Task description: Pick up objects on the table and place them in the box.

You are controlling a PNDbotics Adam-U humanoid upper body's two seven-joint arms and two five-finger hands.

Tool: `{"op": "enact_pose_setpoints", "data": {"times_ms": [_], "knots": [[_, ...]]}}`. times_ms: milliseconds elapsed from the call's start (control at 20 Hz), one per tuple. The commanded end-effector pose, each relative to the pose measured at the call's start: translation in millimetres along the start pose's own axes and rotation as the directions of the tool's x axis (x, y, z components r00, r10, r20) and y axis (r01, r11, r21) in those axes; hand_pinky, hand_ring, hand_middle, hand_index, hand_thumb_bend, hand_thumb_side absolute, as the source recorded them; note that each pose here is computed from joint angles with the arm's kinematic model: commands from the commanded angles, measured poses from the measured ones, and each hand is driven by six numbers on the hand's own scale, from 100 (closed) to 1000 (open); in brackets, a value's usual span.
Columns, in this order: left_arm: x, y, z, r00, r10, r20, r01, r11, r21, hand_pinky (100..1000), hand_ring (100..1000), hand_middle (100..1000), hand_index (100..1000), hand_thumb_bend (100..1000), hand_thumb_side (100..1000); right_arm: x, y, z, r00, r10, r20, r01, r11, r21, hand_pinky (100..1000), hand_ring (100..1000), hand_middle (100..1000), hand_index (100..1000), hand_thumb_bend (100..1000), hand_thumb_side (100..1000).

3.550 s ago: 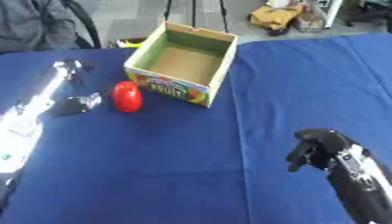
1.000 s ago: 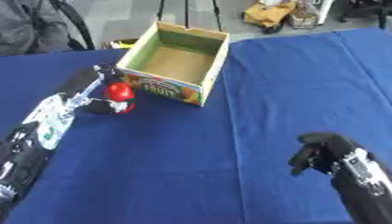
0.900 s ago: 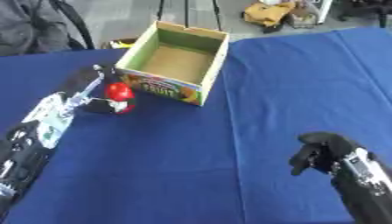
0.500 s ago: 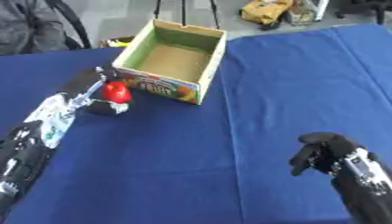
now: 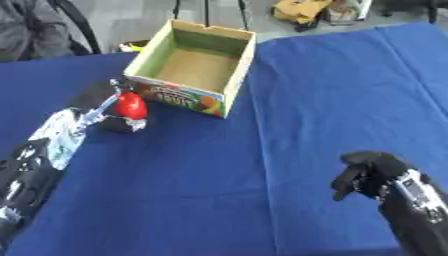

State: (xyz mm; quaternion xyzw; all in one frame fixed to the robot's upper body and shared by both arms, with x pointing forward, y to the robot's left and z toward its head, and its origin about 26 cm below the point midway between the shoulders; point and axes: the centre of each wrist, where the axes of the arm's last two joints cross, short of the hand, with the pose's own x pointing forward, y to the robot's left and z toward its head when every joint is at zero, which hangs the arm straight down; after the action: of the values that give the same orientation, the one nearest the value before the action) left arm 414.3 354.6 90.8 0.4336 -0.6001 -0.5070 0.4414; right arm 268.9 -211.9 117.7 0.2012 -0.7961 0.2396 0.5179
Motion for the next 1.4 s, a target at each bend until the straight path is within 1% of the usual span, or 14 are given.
{"op": "enact_pose_setpoints", "data": {"times_ms": [50,150,200,250,400,550,600,700,800,950,1000,1100,1250,1400], "knots": [[-11.3,13.7,0.4,0.999,-0.043,-0.016,0.043,0.999,0.013,544,582,666,803,500,647,7.5,1.0,-3.7,0.999,0.012,0.03,-0.013,1.0,0.013,502,571,506,728,100,865],[-11.8,11.1,1.1,0.999,-0.044,-0.017,0.044,0.999,-0.004,501,568,662,800,475,634,7.5,1.0,-3.7,0.999,0.012,0.03,-0.013,1.0,0.012,502,571,506,728,100,866],[-12.2,9.8,1.6,0.999,-0.044,-0.017,0.043,0.999,-0.015,482,561,661,800,459,616,7.5,1.0,-3.6,0.999,0.012,0.03,-0.013,1.0,0.012,502,571,506,728,100,865],[-12.4,9.0,1.9,0.999,-0.043,-0.017,0.042,0.999,-0.024,449,546,660,800,422,575,7.5,1.0,-3.6,0.999,0.012,0.03,-0.013,1.0,0.011,502,571,506,728,100,865],[-13.2,6.7,3.0,0.999,-0.027,-0.02,0.026,0.998,-0.057,421,527,655,801,287,427,7.4,0.9,-3.5,1.0,0.012,0.029,-0.012,1.0,0.01,502,571,506,728,100,864],[-13.1,6.5,4.2,1.0,0.001,-0.023,-0.003,0.997,-0.083,367,506,650,801,150,229,7.4,0.8,-3.4,1.0,0.01,0.028,-0.01,1.0,0.01,502,571,506,728,100,860],[-12.9,6.8,4.7,1.0,0.011,-0.025,-0.013,0.996,-0.088,352,502,648,801,100,180,7.4,0.8,-3.3,1.0,0.009,0.027,-0.01,1.0,0.009,502,572,506,728,100,858],[-12.2,7.7,5.5,0.999,0.03,-0.032,-0.033,0.995,-0.093,330,497,646,800,100,191,7.3,0.6,-3.1,1.0,0.008,0.027,-0.008,1.0,0.009,502,572,506,728,100,855],[-11.5,8.0,6.5,0.998,0.051,-0.04,-0.055,0.994,-0.091,300,486,637,796,100,243,7.3,0.4,-3.0,1.0,0.007,0.026,-0.007,1.0,0.007,502,571,506,727,100,850],[-10.5,7.5,8.2,0.995,0.087,-0.048,-0.091,0.992,-0.085,278,476,629,793,100,257,7.3,0.1,-2.8,1.0,0.006,0.027,-0.006,1.0,0.006,502,572,506,727,100,842],[-10.5,7.9,8.8,0.994,0.097,-0.05,-0.101,0.992,-0.082,270,472,626,791,100,276,7.4,0.0,-2.8,1.0,0.006,0.027,-0.006,1.0,0.006,502,572,506,727,100,842],[-10.7,10.0,9.9,0.992,0.116,-0.052,-0.12,0.99,-0.071,261,467,622,790,100,264,7.4,-0.3,-2.6,1.0,0.006,0.027,-0.006,1.0,0.004,502,572,506,727,100,840],[-11.5,17.9,12.0,0.99,0.136,-0.047,-0.138,0.989,-0.045,254,461,618,789,100,272,7.2,-0.5,-2.1,1.0,0.006,0.026,-0.006,1.0,0.002,502,572,505,727,100,838],[-12.5,31.4,16.0,0.99,0.139,-0.025,-0.139,0.99,-0.006,249,457,616,790,100,280,6.9,-0.8,-1.4,1.0,0.005,0.023,-0.005,1.0,0.0,502,572,506,727,100,830]]}}
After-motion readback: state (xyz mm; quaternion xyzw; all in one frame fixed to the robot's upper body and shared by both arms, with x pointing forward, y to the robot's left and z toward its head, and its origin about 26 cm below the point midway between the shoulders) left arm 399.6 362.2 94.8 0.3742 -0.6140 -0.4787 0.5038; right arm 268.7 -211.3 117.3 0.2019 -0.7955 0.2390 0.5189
